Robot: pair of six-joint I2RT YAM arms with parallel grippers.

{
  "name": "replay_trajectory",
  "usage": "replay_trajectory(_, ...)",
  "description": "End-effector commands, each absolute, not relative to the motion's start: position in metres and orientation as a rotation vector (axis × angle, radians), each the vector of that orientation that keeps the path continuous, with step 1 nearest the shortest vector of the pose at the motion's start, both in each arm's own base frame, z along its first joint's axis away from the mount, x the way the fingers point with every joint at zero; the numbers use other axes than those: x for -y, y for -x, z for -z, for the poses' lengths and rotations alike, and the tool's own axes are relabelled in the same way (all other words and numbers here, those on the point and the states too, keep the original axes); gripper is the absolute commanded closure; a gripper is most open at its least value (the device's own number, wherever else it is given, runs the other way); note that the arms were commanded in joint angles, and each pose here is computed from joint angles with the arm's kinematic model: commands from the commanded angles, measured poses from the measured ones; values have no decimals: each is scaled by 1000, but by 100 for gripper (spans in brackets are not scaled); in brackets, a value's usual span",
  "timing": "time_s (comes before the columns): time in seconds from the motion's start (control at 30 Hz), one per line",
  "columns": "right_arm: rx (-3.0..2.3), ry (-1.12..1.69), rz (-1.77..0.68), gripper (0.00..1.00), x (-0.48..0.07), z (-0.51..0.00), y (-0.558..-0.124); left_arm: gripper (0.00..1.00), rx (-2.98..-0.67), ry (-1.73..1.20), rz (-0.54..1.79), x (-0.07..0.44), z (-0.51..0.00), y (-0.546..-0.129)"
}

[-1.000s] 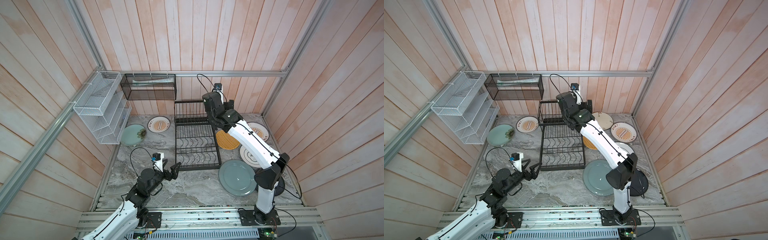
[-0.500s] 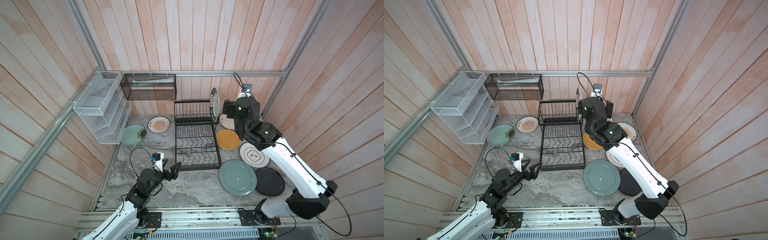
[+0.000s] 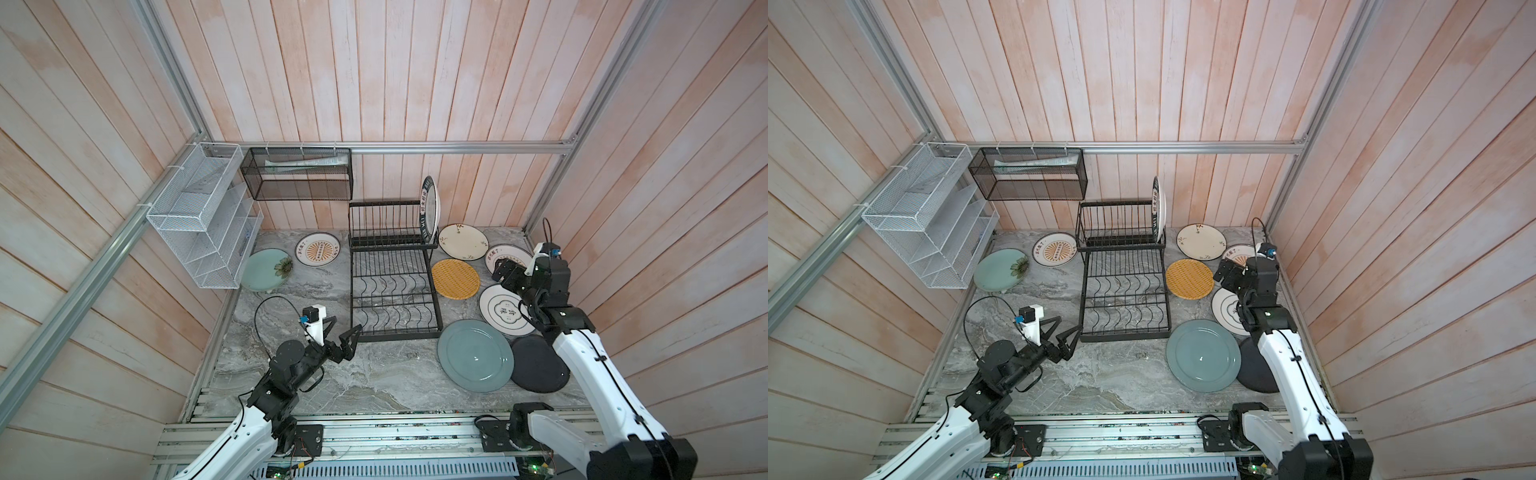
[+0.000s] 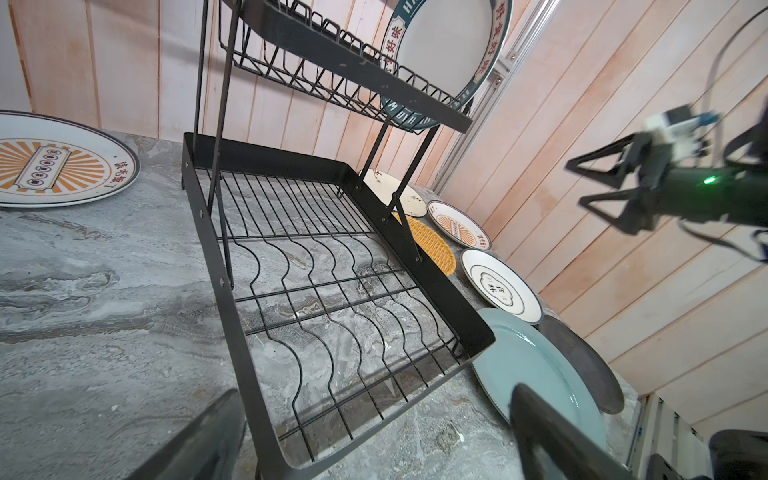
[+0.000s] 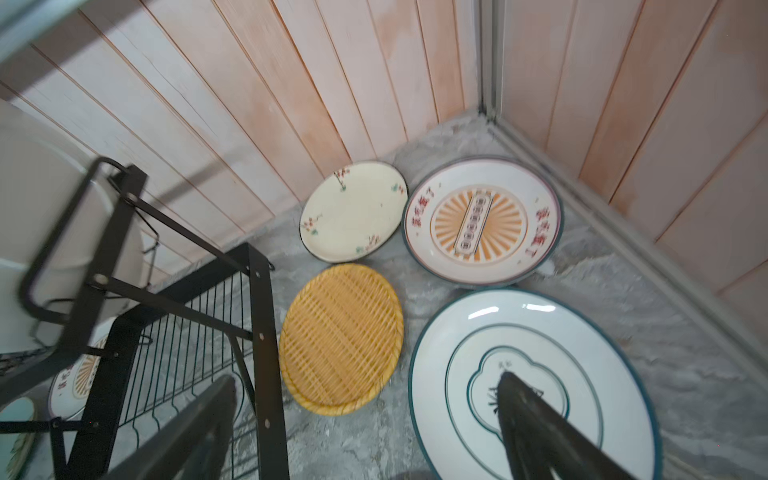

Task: Load the plates into the dish rack
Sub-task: 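Grip the yellow wicker plate's edge with the right gripper and tilt it upright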

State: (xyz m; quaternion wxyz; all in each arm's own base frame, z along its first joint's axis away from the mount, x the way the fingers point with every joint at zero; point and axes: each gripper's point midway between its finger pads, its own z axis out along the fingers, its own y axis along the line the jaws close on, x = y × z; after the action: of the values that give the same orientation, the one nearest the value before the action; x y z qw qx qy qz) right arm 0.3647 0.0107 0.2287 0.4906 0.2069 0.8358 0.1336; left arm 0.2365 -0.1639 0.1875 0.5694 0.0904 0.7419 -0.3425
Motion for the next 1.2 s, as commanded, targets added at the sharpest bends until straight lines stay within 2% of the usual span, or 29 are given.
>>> replay_trajectory(0.0,-2033,-440,-682,7,-51,-216,-383,0,-1736,-241,811,165,-183,-232)
replay_trajectory(0.2,-2081,-573,-879,15,-67,-165,-392,0,-1738,-248,809,166,-183,-232)
replay_trajectory(0.6,-2076,-864,-1038,17,-73,-103,-391,0,-1714,-239,851,168,-191,-229)
replay_trajectory(0.9,-2089,-1007,-1086,18,-88,-77,-406,0,-1729,-258,941,178,-197,-223)
replay_trajectory(1.17,-2052,-1119,-1126,22,-91,-62,-420,0,-1809,-404,1094,210,-185,-215)
